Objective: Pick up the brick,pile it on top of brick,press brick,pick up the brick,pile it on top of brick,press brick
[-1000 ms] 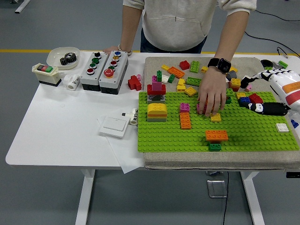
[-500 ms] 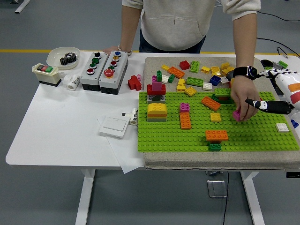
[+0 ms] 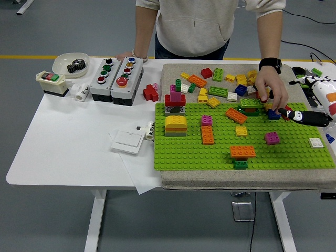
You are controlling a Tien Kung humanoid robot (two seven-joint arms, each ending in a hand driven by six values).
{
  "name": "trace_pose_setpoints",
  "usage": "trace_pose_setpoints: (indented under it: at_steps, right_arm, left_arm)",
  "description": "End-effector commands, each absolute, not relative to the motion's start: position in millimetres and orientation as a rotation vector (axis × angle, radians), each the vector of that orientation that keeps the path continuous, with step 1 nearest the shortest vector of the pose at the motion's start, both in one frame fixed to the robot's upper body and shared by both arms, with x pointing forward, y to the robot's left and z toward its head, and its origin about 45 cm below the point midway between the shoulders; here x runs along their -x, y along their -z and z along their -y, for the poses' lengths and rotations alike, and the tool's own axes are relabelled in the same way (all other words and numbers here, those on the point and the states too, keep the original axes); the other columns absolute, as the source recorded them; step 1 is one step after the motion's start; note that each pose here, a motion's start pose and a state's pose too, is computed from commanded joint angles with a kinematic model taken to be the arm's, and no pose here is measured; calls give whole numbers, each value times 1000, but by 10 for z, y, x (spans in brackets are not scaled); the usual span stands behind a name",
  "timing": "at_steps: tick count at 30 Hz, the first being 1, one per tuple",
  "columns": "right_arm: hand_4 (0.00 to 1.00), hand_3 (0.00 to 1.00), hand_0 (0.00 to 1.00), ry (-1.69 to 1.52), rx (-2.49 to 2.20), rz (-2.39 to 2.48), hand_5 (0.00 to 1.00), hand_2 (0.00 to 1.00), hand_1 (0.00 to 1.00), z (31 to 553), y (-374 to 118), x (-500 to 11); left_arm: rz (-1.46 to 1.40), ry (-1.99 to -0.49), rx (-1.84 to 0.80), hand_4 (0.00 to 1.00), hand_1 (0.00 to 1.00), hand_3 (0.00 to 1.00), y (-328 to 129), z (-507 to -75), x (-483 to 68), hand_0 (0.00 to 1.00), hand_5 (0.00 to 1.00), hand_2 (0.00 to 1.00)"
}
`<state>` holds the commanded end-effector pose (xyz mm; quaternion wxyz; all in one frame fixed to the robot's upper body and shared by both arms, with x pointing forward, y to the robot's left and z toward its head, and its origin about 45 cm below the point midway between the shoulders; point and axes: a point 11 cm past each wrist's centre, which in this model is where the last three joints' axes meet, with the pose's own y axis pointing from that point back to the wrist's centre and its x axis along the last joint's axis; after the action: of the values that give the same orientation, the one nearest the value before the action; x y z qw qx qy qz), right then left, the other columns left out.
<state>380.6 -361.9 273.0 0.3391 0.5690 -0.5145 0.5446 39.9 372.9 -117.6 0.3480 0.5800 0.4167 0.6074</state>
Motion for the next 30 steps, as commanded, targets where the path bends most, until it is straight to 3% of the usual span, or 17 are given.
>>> trace_pose_setpoints:
  at_steps: [9, 10, 30]
  right_arm:
    - [927, 743, 750, -1427, -1512, 1236, 654, 758, 722, 3660, -2619, -3804]
    - [943, 737, 743, -1426, -1514, 1219, 538, 737, 703, 3671, -2592, -3803]
    - [927, 704, 729, -1418, -1521, 1013, 486, 734, 700, 3694, -2306, -3837]
  left_arm:
    - [-1080, -1581, -1496, 646, 736, 592, 1175, -3727, -417, 747, 669, 731]
    - [-1080, -1581, -1495, 644, 736, 592, 1175, -3725, -419, 747, 667, 732]
    - [-1081, -1574, -1493, 644, 734, 592, 1178, -3698, -434, 746, 670, 730]
